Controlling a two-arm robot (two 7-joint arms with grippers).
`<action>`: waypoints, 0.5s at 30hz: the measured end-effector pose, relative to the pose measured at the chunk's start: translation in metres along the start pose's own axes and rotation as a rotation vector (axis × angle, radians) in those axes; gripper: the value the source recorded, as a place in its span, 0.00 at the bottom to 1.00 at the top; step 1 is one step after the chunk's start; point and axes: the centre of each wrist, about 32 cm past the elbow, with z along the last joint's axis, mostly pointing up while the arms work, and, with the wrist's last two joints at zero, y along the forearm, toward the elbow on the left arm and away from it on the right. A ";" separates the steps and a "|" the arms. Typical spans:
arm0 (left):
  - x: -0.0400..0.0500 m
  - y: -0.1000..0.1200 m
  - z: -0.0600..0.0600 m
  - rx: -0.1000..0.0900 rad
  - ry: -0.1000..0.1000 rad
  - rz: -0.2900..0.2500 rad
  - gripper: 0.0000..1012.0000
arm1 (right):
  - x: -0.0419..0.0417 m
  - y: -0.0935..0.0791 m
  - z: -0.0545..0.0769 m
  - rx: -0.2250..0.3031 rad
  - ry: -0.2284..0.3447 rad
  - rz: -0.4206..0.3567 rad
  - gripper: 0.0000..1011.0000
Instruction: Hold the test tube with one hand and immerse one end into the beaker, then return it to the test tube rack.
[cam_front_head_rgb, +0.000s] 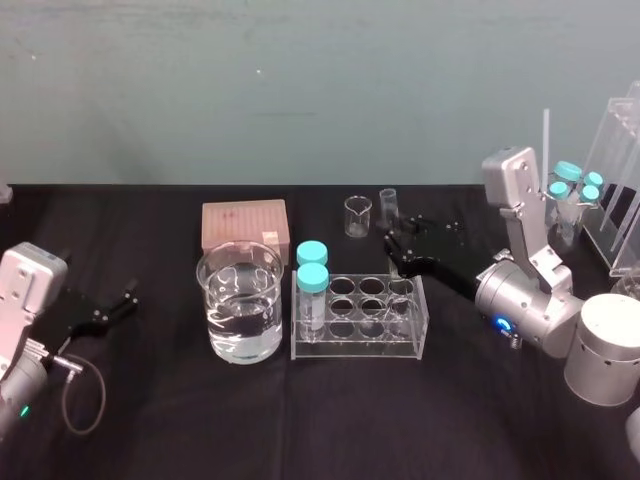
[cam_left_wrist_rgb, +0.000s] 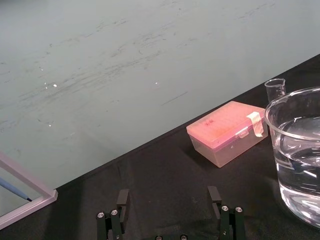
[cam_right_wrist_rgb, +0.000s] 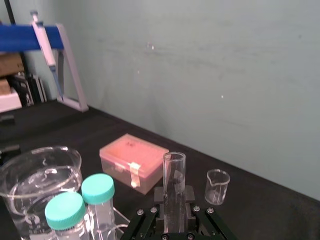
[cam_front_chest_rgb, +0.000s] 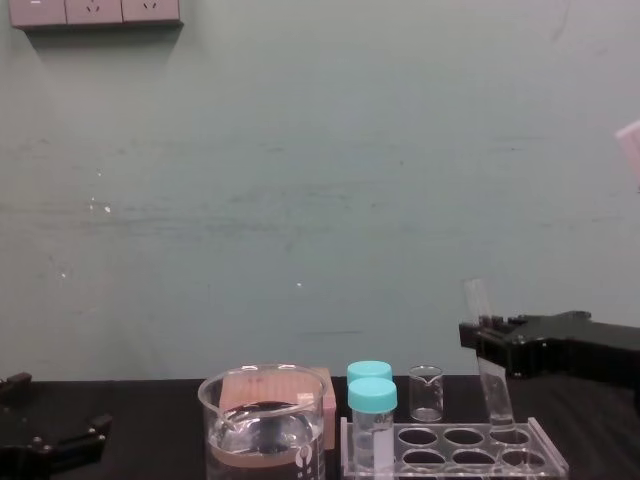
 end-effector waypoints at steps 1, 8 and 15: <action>0.0000 0.000 0.000 0.000 0.000 0.000 0.99 | -0.0003 0.000 -0.001 0.012 0.002 -0.001 0.22; 0.0000 0.000 0.000 0.000 0.000 0.000 0.99 | -0.0007 -0.003 -0.002 0.052 0.008 -0.006 0.22; 0.0000 0.000 0.000 0.000 0.000 0.000 0.99 | -0.0014 -0.007 -0.002 0.084 0.017 -0.013 0.22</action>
